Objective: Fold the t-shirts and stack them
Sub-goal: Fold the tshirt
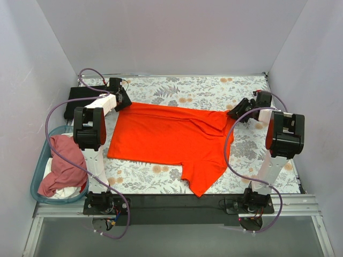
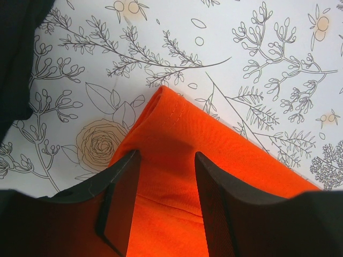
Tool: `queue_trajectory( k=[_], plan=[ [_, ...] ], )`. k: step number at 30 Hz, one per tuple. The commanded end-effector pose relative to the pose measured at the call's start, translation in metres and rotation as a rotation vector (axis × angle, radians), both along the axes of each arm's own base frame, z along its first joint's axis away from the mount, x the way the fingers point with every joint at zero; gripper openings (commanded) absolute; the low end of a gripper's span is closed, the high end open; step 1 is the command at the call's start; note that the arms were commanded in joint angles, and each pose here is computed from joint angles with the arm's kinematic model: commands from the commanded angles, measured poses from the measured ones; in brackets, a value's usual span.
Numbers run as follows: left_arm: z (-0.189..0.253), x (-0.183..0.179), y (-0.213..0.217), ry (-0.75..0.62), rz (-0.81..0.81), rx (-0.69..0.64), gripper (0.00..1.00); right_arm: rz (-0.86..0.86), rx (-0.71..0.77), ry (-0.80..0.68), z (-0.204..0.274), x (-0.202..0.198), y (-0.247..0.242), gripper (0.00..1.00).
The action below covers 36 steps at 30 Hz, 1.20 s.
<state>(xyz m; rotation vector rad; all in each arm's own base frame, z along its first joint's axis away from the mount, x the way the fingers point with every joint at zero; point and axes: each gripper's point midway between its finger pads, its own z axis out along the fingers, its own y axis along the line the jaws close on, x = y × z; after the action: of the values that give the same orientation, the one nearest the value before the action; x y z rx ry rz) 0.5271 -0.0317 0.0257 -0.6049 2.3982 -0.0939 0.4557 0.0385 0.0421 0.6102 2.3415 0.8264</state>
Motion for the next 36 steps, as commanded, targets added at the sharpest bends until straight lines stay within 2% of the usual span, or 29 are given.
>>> queue_trajectory(
  k=[1,5,9,14,15,16,25,32,36],
  plan=[
    [-0.039,-0.044,0.01,0.19,0.01,0.044,0.44,0.025,0.036,-0.087,0.021,0.023,0.007,0.43],
    [-0.041,-0.044,0.01,0.195,0.007,0.046,0.45,0.019,0.053,-0.09,0.019,0.03,0.007,0.41],
    [-0.043,-0.046,0.011,0.203,0.006,0.05,0.45,0.019,0.065,-0.096,0.018,0.036,0.008,0.34],
    [-0.042,-0.046,0.013,0.201,0.008,0.062,0.44,0.016,0.062,-0.095,0.014,0.041,0.006,0.15],
    [-0.043,-0.046,0.013,0.204,0.008,0.062,0.45,0.018,0.06,-0.093,0.013,0.041,0.006,0.06],
    [-0.043,-0.047,0.013,0.204,0.009,0.063,0.45,0.016,0.06,-0.092,0.013,0.041,0.006,0.01],
    [-0.044,-0.05,0.021,0.223,0.037,0.097,0.45,-0.057,0.006,-0.126,0.021,0.043,-0.027,0.01],
    [-0.046,-0.051,0.02,0.238,0.038,0.094,0.45,-0.045,-0.003,-0.179,0.025,0.042,-0.03,0.01],
    [-0.045,-0.049,0.02,0.226,0.033,0.093,0.45,-0.042,0.012,-0.156,0.011,0.037,-0.028,0.01]
  ],
)
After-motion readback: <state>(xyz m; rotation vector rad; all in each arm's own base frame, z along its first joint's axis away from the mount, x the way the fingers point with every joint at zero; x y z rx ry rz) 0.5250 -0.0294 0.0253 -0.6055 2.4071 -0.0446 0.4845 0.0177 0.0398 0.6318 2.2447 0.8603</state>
